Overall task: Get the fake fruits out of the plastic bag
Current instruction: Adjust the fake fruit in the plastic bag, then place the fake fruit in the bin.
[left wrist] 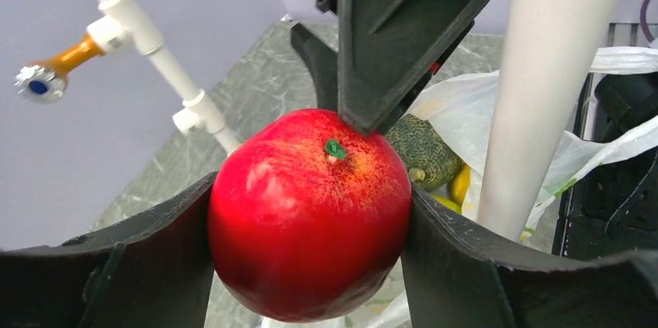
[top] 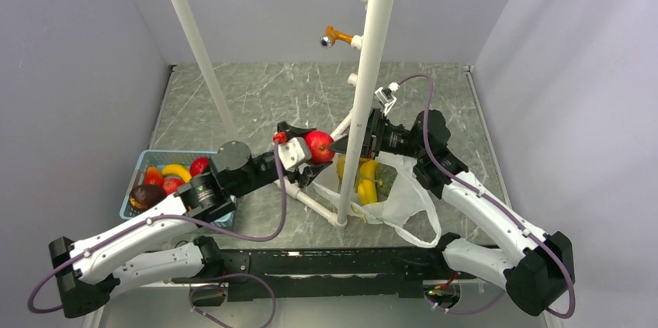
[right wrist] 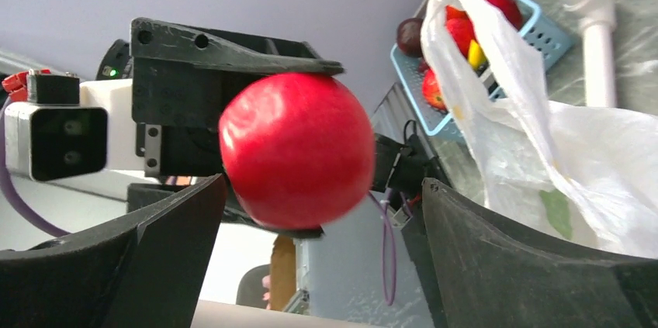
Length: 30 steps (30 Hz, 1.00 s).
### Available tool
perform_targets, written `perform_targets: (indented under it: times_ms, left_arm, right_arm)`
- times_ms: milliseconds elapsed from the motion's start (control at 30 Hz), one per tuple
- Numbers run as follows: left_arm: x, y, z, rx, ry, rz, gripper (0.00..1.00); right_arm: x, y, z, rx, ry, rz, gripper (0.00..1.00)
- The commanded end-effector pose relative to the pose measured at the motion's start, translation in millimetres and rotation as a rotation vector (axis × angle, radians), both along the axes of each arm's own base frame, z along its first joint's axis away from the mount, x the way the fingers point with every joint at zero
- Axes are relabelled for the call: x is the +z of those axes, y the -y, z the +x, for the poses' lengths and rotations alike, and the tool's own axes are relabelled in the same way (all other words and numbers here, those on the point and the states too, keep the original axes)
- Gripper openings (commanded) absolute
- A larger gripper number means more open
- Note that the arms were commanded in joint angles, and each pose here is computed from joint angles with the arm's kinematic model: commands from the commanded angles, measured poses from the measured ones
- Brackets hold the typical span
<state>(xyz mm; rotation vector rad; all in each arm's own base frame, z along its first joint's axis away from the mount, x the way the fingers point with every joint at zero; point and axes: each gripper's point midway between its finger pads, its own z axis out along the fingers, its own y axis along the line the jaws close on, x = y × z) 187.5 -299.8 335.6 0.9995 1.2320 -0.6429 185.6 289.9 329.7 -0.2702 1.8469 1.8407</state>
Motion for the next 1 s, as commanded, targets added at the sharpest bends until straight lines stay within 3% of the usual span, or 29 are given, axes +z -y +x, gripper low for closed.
perform_targets:
  times_ms: [0, 133, 300, 600, 967]
  left_arm:
    - [6, -33, -1, 0.118, -0.104, -0.027, 0.42]
    - [-11, -61, -8, 0.205, -0.234, -0.004, 0.43]
    - [-33, -120, -8, 0.458, -0.389, -0.019, 0.47]
    - [-75, -207, 10, 0.903, -0.491, 0.156, 0.5]
    - [-148, -279, 58, 1.145, -0.655, 0.058, 0.49]
  right_arm:
    - [14, 9, 6, -0.076, 0.098, -0.039, 0.99]
    - [7, 12, 12, -0.11, 0.098, -0.083, 0.99]
    - [-1, 19, 14, -0.154, 0.136, -0.139, 0.99]
    - [-13, 29, 13, -0.198, 0.159, -0.208, 0.99]
    - [-13, 44, 9, -0.255, 0.213, -0.274, 0.99]
